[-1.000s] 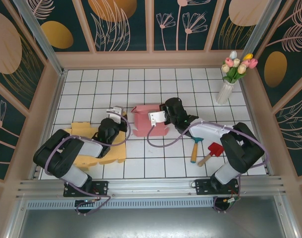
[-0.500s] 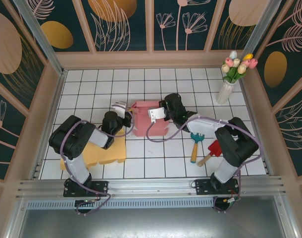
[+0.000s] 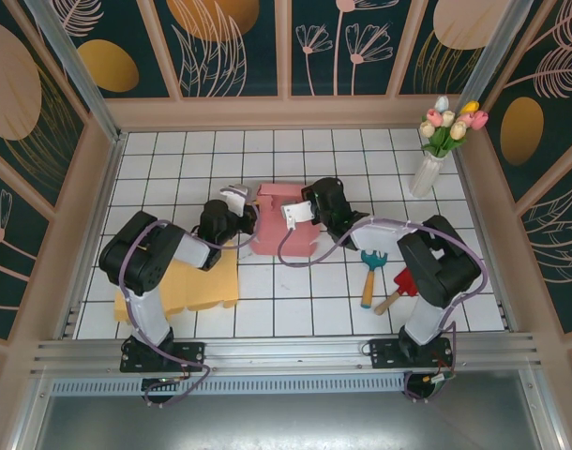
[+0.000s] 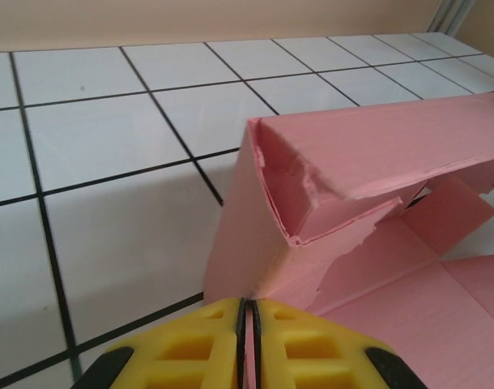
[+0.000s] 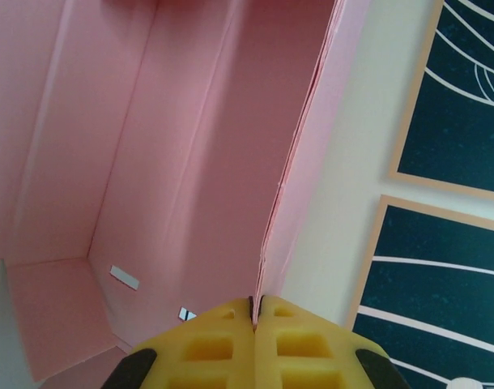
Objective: Fold the paper box
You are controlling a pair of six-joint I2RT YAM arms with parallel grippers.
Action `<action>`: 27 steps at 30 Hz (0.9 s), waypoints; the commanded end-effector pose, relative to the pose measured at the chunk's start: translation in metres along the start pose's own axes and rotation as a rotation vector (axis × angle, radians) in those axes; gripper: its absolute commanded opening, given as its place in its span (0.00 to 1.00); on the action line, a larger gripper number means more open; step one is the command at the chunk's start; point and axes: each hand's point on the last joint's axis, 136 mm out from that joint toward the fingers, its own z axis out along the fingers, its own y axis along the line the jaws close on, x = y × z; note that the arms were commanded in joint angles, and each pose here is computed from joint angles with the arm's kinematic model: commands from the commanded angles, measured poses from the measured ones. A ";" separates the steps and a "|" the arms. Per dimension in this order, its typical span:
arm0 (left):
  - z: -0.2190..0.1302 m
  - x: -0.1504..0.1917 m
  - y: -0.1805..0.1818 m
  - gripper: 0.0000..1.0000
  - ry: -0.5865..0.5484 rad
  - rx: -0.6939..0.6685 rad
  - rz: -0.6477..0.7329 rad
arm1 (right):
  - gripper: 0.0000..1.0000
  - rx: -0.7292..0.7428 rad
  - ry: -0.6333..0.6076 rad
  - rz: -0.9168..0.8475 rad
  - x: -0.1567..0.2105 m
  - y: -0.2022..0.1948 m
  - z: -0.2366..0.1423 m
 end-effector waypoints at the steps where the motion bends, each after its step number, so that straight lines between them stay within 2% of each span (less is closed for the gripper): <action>1: 0.012 -0.008 -0.013 0.14 -0.009 0.079 -0.001 | 0.00 -0.097 -0.022 -0.070 -0.005 0.045 0.004; 8: 0.019 -0.007 -0.020 0.17 -0.002 0.131 -0.041 | 0.00 -0.110 -0.010 -0.091 -0.003 0.057 0.007; 12: 0.023 -0.007 -0.026 0.24 0.003 0.170 -0.058 | 0.00 -0.115 -0.014 -0.086 -0.004 0.058 0.008; 16: 0.025 -0.006 -0.025 0.25 0.007 0.171 -0.058 | 0.00 -0.125 -0.015 -0.080 -0.004 0.060 0.008; 23: 0.013 -0.004 -0.037 0.26 0.012 0.221 -0.030 | 0.00 -0.139 -0.022 -0.071 -0.006 0.061 0.009; 27: -0.002 -0.004 -0.030 0.28 0.008 0.161 -0.007 | 0.00 -0.148 -0.023 -0.064 -0.005 0.062 0.009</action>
